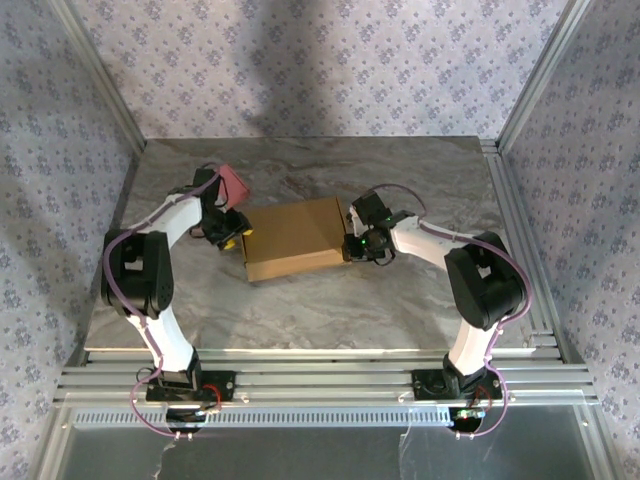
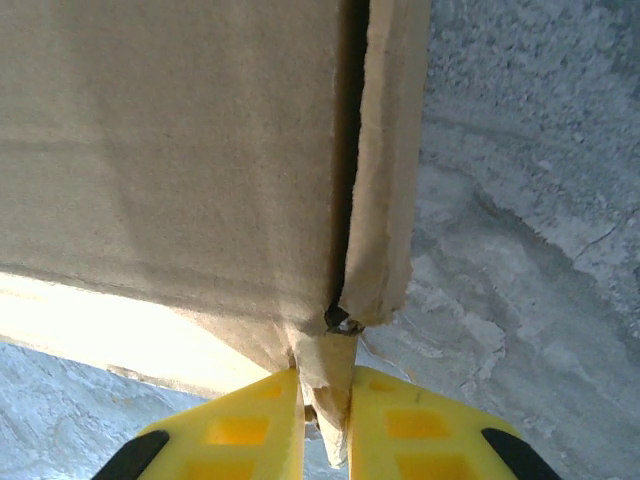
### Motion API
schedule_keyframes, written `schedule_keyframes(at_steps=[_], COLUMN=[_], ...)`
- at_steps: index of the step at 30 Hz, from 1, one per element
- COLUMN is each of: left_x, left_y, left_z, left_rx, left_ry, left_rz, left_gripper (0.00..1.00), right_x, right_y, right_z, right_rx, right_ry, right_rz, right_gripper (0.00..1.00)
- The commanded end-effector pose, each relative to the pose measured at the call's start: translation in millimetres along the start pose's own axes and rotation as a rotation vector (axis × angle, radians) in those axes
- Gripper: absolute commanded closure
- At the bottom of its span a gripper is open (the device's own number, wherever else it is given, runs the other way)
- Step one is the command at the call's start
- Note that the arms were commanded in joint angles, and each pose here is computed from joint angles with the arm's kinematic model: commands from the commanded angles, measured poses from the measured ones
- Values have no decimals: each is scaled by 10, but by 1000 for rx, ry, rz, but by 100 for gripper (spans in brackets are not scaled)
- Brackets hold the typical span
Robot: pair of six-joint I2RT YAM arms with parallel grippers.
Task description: Fold the paper box
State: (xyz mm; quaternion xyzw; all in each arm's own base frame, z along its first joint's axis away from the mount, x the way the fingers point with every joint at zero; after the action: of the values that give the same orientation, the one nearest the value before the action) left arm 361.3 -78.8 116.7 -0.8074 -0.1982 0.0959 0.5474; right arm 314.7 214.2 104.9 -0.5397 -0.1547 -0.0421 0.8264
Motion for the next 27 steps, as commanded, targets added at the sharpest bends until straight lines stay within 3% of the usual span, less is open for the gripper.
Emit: schedule_keyframes(at_steps=[1,8,22,27], left_x=[-69,-246,-303,-315], left_y=[86,212,254,227], left_z=[50,198,240,241], left_rx=[59,124,142,141], left_ry=[30,28,33,35], left_rz=[50,105,145,140], left_gripper=[54,61,63,65], right_x=[-43,-18,31,80], right_y=[40,100,231,32], right_z=[-94,-133,-264,-231], right_rx=[-48,-30,-39,-25], right_ry=[-7,-34,6,37], right_rz=[32,-10,-17,-47], right_gripper=[82,80,79,70])
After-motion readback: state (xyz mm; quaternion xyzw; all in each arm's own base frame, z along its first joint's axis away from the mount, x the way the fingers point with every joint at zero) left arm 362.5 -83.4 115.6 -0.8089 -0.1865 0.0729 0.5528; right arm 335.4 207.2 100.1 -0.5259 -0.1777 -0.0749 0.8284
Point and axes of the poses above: each hand's point on the last joint's axis, 136 mm out from that joint toward the fingers, its own y axis out along the fingers, its own z axis along the line the jaws close on, x = y × z, the point moved 6 cm from there along -y, back along the fingers, and after that the axes turned 3 degrees about y, right-handed, at the moved point
